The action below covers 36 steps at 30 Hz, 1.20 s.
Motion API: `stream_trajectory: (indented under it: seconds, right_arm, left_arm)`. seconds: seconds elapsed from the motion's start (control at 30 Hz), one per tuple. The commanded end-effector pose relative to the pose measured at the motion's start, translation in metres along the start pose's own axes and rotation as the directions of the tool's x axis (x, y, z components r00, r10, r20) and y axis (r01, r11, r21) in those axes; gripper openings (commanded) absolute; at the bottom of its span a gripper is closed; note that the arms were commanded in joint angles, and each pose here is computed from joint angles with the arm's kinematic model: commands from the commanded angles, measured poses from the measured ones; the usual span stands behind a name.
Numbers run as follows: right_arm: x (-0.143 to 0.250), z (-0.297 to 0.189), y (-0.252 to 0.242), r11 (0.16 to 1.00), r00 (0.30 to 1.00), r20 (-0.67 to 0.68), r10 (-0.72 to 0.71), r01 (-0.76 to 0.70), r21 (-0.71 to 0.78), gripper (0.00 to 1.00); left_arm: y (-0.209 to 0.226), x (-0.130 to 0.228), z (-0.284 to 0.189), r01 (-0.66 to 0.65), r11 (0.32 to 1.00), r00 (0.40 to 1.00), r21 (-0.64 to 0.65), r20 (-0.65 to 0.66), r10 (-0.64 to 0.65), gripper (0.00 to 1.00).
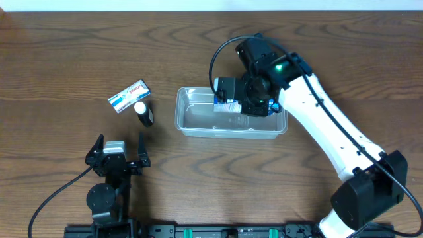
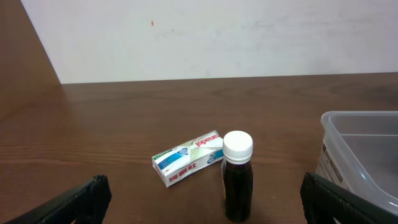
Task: Pack container
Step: 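Lift the blue box and carry it over the clear container, then lower the blue box into the container and lay it down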
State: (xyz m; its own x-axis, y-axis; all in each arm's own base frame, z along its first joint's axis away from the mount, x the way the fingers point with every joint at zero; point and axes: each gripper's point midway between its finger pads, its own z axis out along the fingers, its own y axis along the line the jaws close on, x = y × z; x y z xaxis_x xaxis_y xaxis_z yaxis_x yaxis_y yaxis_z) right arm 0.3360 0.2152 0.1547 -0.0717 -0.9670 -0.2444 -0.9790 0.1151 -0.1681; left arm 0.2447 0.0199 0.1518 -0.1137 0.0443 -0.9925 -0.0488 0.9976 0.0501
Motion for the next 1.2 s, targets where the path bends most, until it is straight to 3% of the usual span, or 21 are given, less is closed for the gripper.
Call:
stream_trajectory:
  seconds: [0.0, 1.17]
  right_arm:
    - [0.005, 0.01, 0.003, 0.999, 0.999, -0.017, -0.035, 0.035, 0.004, 0.01]
    - [0.024, 0.052, -0.004, 0.998, 1.0, -0.02, -0.013, 0.014, 0.06, 0.01]
  left_arm:
    - [-0.001, 0.016, 0.001, 0.014, 1.0, 0.999, 0.004, -0.05, -0.014, 0.98]
    - [-0.001, 0.016, 0.001, 0.014, 1.0, 0.999, 0.004, -0.05, -0.014, 0.98]
